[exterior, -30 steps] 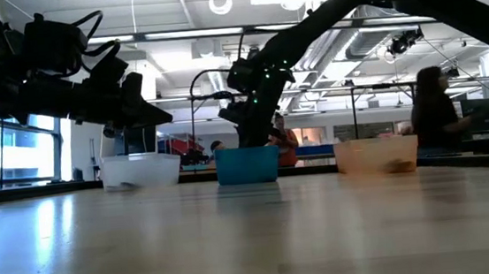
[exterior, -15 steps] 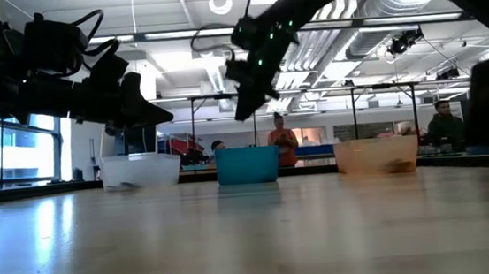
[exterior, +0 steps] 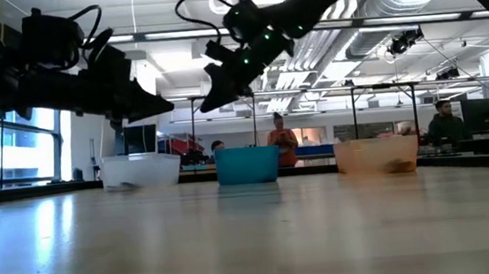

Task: Sort silverware by color (type)
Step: Put the black spoon into the transparent bin

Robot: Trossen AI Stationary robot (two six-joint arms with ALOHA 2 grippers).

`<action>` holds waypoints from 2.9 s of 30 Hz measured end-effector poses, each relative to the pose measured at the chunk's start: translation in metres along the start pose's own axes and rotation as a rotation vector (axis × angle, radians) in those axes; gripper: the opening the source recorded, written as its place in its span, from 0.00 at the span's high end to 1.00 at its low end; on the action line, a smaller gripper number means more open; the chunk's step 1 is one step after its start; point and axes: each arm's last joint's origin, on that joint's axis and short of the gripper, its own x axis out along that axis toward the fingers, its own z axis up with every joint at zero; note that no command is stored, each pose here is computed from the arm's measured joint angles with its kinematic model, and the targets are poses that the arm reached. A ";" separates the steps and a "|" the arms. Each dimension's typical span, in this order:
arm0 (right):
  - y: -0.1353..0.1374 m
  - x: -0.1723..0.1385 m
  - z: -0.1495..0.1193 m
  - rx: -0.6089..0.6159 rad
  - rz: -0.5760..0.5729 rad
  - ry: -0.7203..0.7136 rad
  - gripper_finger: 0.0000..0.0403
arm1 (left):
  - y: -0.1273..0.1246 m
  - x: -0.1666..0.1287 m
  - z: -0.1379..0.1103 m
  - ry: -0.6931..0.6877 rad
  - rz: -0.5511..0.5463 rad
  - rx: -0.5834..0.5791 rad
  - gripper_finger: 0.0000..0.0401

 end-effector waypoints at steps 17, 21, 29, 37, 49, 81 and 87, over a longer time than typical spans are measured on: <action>0.053 -0.077 -0.110 -0.005 0.096 -0.528 1.00 | -0.007 0.008 0.010 0.420 -0.006 -0.063 0.99; 0.059 -0.101 -0.143 -0.029 0.098 -0.612 1.00 | -0.018 0.012 0.022 0.605 0.060 -0.064 0.99; 0.056 -0.133 -0.181 0.009 0.139 -0.727 1.00 | -0.057 -0.001 0.048 0.843 0.170 -0.132 0.99; 0.055 -0.137 -0.188 0.018 0.142 -0.708 1.00 | -0.099 -0.034 0.055 1.157 0.342 -0.272 0.99; 0.055 -0.137 -0.188 0.003 0.139 -0.705 1.00 | -0.174 -0.071 0.028 1.517 0.492 -0.442 0.99; 0.056 -0.136 -0.188 0.011 0.144 -0.702 1.00 | -0.241 -0.119 -0.044 1.495 0.734 -0.754 0.70; 0.056 -0.136 -0.188 0.011 0.144 -0.702 1.00 | -0.241 -0.119 -0.044 1.487 0.695 -0.720 0.90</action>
